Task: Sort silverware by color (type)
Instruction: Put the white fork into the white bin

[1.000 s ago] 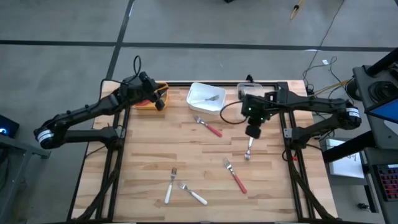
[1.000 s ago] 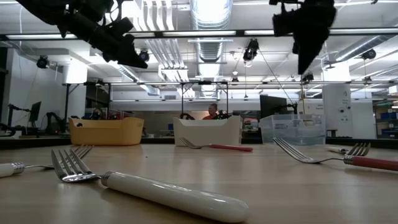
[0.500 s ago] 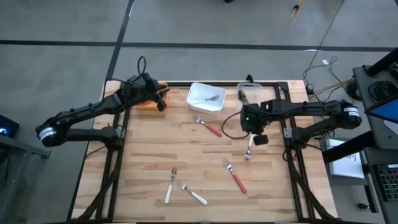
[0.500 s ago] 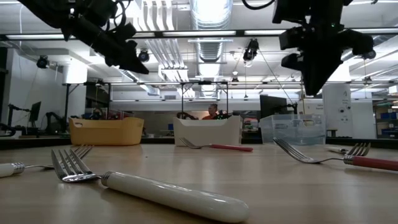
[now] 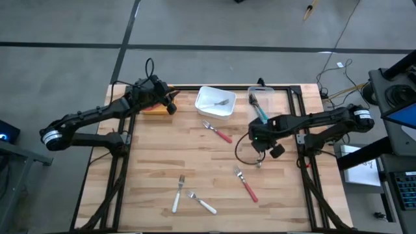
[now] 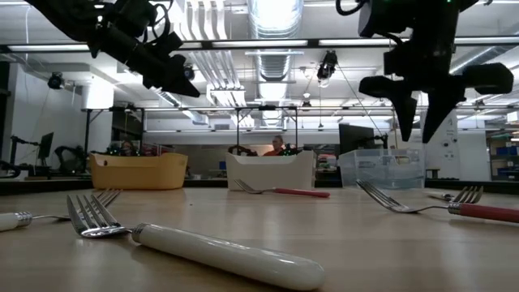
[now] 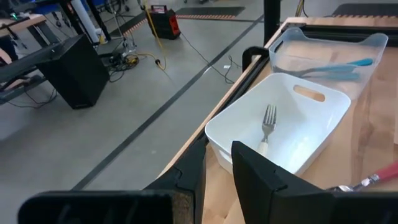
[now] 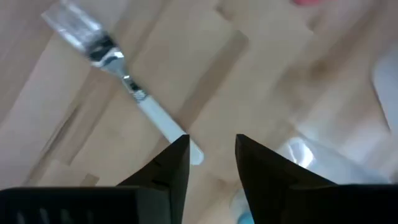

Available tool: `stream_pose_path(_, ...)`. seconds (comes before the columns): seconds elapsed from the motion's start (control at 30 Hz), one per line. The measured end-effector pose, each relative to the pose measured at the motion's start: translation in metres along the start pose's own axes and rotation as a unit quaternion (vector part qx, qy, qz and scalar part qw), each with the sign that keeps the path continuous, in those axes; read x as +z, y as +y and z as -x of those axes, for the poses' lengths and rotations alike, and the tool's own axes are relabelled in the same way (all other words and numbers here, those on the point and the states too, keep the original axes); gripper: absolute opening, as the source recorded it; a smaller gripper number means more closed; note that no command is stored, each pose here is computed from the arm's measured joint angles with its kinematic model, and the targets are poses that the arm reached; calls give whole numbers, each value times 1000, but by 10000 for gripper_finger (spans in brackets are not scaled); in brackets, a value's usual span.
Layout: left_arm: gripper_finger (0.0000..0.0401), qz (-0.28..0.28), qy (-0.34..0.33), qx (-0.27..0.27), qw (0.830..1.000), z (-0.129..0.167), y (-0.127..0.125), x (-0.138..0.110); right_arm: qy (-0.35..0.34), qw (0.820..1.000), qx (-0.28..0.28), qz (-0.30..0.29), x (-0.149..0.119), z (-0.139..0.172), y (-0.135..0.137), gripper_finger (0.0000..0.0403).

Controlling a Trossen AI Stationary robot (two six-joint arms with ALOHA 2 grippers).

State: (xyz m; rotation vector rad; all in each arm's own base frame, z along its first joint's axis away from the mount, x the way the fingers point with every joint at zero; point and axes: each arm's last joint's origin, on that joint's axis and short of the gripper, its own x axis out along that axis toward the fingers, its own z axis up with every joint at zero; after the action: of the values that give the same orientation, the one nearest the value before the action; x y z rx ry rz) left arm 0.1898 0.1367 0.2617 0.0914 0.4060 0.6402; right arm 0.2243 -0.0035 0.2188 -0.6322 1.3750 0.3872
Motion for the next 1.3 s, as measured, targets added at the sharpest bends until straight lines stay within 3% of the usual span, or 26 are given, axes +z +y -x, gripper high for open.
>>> stream_pose_path(0.23, 59, -7, -2, 0, 1000, 0, 0, 0, 42, 993, 49, 102, 18, -30, 8, 127)
stream_pose_path(0.53, 59, -13, -2, 0, 1000, 0, 0, 0, 100, 980, 104, 135, 26, -67, 12, 124)
stream_pose_path(0.8, 59, -15, -2, 0, 1000, 0, 0, 0, 115, 973, 120, 163, 29, -83, 12, 123)
stream_pose_path(1.3, 59, -26, -2, 0, 1000, 0, 0, 0, 108, 974, 117, 159, 31, -89, 11, 37)
